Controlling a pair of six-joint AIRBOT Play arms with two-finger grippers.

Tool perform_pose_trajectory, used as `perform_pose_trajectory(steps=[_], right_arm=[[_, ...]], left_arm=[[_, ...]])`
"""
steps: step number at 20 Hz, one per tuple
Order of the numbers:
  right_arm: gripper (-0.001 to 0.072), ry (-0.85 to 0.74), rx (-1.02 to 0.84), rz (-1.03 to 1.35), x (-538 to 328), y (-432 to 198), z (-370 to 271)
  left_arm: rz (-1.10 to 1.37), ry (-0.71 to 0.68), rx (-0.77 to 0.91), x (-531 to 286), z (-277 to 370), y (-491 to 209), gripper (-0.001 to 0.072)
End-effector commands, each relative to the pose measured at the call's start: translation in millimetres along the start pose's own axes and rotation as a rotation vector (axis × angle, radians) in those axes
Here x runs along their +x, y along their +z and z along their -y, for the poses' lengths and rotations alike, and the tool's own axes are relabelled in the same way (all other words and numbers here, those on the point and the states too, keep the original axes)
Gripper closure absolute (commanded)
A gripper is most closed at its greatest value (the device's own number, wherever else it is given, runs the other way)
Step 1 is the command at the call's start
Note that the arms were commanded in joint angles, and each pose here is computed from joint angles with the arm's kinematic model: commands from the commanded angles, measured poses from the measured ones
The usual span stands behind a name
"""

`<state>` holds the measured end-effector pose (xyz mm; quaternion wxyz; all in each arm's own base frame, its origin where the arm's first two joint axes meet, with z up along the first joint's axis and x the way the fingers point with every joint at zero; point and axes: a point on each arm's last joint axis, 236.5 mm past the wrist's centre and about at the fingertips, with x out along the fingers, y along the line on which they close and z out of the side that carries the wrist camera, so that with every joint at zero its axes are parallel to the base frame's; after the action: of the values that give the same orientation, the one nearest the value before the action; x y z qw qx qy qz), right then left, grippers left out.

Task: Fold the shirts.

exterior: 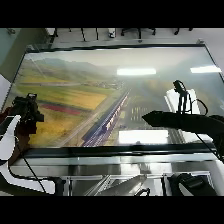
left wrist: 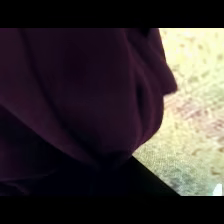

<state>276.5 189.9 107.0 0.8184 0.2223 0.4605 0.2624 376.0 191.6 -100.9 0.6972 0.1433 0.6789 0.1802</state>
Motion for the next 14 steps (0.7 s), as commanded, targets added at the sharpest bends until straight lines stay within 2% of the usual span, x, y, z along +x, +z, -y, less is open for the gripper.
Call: perform_pose_trajectory(steps=[1, 3, 6, 11, 14], right_arm=[[0.0687, 0.0, 0.0, -0.001, 0, 0, 0], [0.0686, 0.0, 0.0, -0.001, 0, 0, 0], [0.0686, 0.0, 0.0, -0.001, 0, 0, 0], [0.0687, 0.001, 0.0, 0.0, 0, 0, 0], [0.0686, 0.007, 0.005, 0.003, 0, 1, -2]], left_arm=[[0.007, 0.019, -0.02, -17, -10, 20, 0.0693], [0.089, 0.029, -0.036, -61, -14, 44, 0.0693], [0.308, -0.081, -0.041, -172, 12, 79, 0.0693], [0.753, -0.488, 0.057, -414, 109, 64, 0.0693], [0.82, -0.697, 0.215, -482, 185, 19, 0.0693]])
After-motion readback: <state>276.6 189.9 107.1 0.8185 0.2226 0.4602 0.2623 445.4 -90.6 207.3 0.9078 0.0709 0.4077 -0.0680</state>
